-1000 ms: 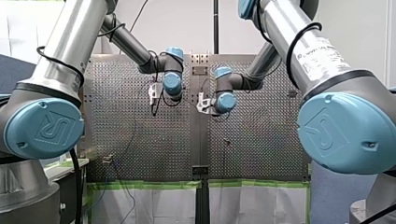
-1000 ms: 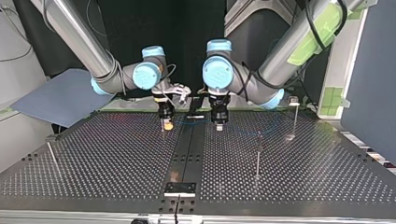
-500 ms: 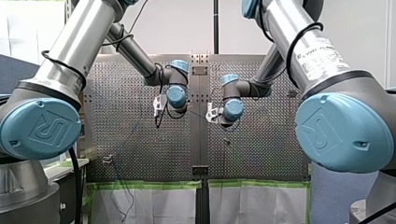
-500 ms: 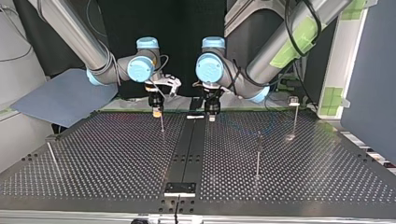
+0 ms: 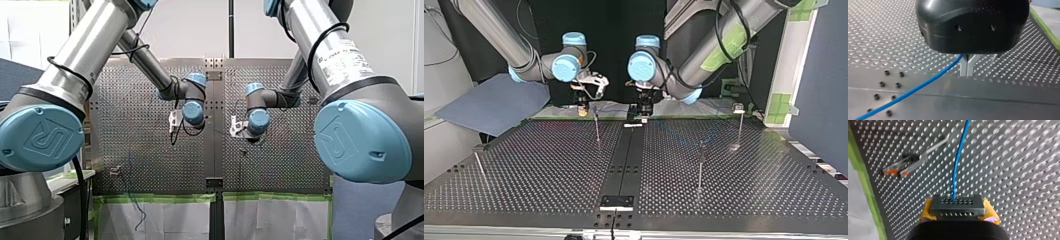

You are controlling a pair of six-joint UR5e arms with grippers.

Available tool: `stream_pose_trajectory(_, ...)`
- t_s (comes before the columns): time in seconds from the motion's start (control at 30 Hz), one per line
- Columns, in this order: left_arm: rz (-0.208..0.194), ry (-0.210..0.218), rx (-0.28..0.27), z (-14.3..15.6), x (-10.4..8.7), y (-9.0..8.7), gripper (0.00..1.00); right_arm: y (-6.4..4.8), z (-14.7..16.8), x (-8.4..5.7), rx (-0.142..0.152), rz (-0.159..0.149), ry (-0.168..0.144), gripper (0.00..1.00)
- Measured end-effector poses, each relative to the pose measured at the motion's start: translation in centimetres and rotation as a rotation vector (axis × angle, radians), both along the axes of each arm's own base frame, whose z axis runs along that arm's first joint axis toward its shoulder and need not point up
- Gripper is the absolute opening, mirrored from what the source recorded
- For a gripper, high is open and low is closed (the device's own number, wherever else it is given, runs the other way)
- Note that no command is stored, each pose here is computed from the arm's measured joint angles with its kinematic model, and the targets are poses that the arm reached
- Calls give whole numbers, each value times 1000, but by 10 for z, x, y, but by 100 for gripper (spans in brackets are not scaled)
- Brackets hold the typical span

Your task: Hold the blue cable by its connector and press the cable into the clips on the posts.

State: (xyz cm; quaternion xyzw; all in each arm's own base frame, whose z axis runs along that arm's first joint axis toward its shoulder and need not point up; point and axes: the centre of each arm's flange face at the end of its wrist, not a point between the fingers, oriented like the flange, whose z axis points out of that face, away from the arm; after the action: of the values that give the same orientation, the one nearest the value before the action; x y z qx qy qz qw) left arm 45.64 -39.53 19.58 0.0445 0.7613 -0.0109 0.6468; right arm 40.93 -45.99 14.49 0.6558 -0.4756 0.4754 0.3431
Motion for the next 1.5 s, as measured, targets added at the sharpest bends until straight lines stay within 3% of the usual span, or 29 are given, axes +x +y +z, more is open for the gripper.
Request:
stream_pose_trajectory(0.27, -37, 23, 25, -36, -10, -18, 0, -10, -5, -16, -3, -34, 2, 0)
stream_pose_trajectory(0.53, -71, -6, -3, -43, -20, -38, 0, -13, -15, -29, -17, -50, -4, 0)
stream_pose_trajectory(0.8, -99, -3, -15, -79, -28, -53, 0, -18, -21, -29, -56, -41, -32, 0)
stream_pose_trajectory(0.93, -110, -3, -25, -94, -32, -59, 0, -20, -38, -27, -45, -21, -38, 0)
stream_pose_trajectory(1.07, -113, -7, -32, -99, -36, -64, 0, -22, -57, -30, -24, -19, -30, 0)
stream_pose_trajectory(1.3, -102, -28, -50, -104, -39, -69, 0, -29, -64, -37, -15, -21, -34, 0)
stream_pose_trajectory(1.5, -100, -40, -87, -116, -39, -73, 0, -35, -67, -44, -6, -4, -39, 0)
